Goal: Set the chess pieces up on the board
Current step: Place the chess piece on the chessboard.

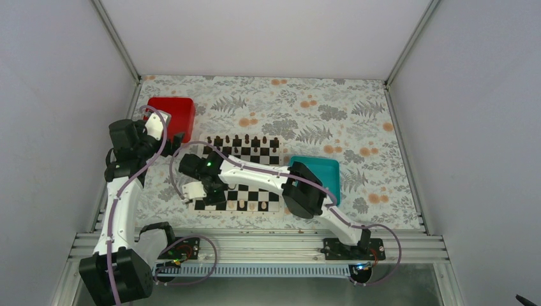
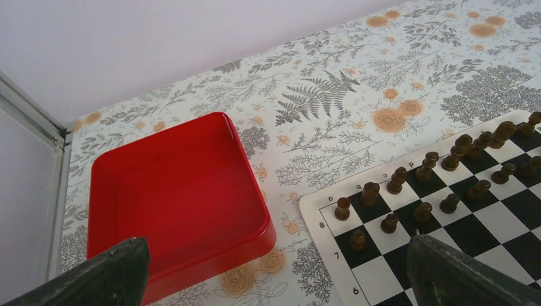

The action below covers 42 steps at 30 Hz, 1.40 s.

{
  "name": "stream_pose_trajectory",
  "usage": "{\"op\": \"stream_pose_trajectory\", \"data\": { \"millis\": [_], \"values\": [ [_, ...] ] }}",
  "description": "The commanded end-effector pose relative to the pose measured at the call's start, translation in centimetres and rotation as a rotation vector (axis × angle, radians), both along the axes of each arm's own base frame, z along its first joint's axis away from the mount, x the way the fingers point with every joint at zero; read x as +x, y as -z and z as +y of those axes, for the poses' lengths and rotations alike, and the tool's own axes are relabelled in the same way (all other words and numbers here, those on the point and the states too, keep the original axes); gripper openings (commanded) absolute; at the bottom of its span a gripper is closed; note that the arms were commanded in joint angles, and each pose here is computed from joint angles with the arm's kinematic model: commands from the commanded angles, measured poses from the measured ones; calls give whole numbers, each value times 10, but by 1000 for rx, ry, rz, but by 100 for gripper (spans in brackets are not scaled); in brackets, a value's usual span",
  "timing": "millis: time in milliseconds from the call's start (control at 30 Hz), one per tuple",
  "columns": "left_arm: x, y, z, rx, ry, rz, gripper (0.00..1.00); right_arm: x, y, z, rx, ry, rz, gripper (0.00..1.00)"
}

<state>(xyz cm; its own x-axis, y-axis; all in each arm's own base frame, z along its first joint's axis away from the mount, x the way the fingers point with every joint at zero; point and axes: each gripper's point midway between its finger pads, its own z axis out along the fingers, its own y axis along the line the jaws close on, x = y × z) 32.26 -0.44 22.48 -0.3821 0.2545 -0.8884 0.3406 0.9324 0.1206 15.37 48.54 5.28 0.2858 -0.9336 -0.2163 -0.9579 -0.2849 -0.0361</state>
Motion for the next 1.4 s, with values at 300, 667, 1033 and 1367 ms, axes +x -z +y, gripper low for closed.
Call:
{"op": "stream_pose_trajectory", "data": {
  "millis": [300,667,1033,1367],
  "values": [
    [1,-5,0,-7,7,-30,100,-13,18,12,-17,-24,19,9],
    [1,-4,0,-8,12,-29,100,-19,26,10,-46,-38,26,9],
    [1,-3,-1,-10,15,-24,100,-20,15,9,-35,-38,26,26],
    [1,-6,2,-6,2,-32,100,9,-58,-20,58,42,-21,47]
  ]
}}
